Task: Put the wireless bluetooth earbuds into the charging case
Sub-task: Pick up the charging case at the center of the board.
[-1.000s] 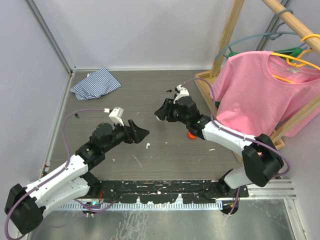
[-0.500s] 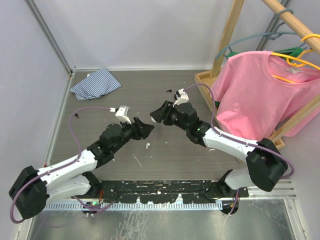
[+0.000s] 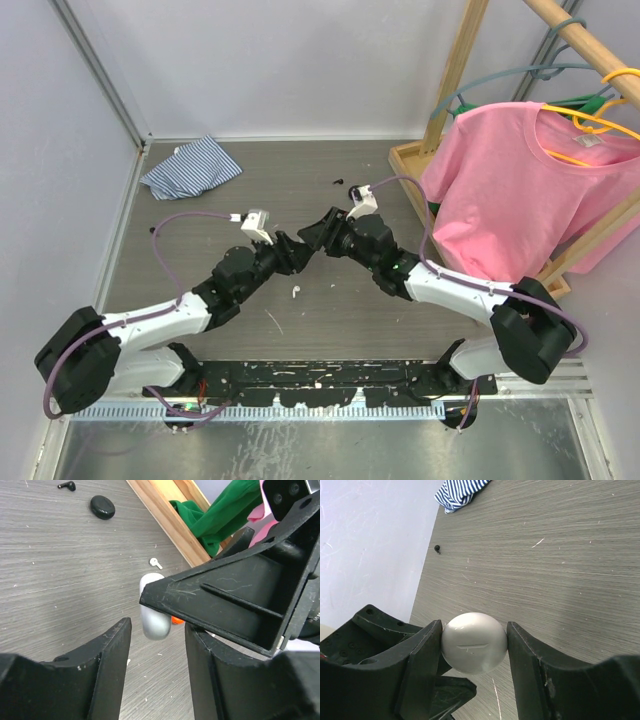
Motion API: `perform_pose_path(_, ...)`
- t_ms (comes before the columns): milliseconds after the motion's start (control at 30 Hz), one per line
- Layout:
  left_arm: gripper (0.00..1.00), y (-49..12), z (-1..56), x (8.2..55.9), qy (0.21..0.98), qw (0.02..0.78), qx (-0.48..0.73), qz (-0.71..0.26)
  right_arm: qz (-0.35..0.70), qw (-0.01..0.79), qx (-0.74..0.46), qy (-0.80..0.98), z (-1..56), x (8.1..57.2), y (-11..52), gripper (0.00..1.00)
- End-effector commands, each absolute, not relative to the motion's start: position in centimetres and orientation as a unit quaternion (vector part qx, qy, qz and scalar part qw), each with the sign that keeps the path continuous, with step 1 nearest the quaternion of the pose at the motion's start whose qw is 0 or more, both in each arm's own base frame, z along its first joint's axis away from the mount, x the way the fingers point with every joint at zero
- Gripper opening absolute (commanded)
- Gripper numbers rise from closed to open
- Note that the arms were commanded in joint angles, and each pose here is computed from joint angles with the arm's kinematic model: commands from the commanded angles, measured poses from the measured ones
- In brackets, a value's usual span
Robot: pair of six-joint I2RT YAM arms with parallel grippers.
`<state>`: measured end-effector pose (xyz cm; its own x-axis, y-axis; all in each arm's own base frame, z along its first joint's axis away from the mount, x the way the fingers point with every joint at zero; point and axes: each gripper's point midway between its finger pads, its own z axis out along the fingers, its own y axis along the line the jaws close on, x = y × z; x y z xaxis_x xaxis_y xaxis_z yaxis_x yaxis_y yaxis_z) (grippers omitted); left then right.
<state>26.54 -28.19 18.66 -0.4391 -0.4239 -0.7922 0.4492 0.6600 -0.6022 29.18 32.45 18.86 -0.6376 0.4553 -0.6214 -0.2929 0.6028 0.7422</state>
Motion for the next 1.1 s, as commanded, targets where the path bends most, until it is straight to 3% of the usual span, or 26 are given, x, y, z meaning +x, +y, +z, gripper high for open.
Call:
perform_pose_path(0, 0.47, -28.5, 22.4, 27.9, 0.693, 0.578, -0.007, -0.431, 0.487, 0.451, 0.066, 0.745, 23.0, 29.0, 32.6, 0.34)
perform_pose_path(267, 0.26, -28.5, 22.1, 27.8, 0.685, 0.587, -0.003, -0.432, 0.490, 0.451, 0.068, 0.742, 22.8, 28.8, 32.4, 0.40)
perform_pose_path(533, 0.01, -27.7, 21.6, 27.1, 0.677, 0.603, 0.023, -0.422, 0.481, 0.474, 0.043, 0.737, 23.6, 28.6, 31.8, 0.61)
perform_pose_path(700, 0.00, -27.2, 21.8, 26.0, 0.667, 0.609, 0.064, -0.424, 0.472, 0.495, -0.008, 0.729, 24.9, 28.6, 30.8, 0.71)
perform_pose_path(1067, 0.00, -26.4, 22.7, 24.0, 0.641, 0.599, 0.156, -0.454, 0.503, 0.490, -0.172, 0.691, 26.6, 27.1, 29.2, 0.77)
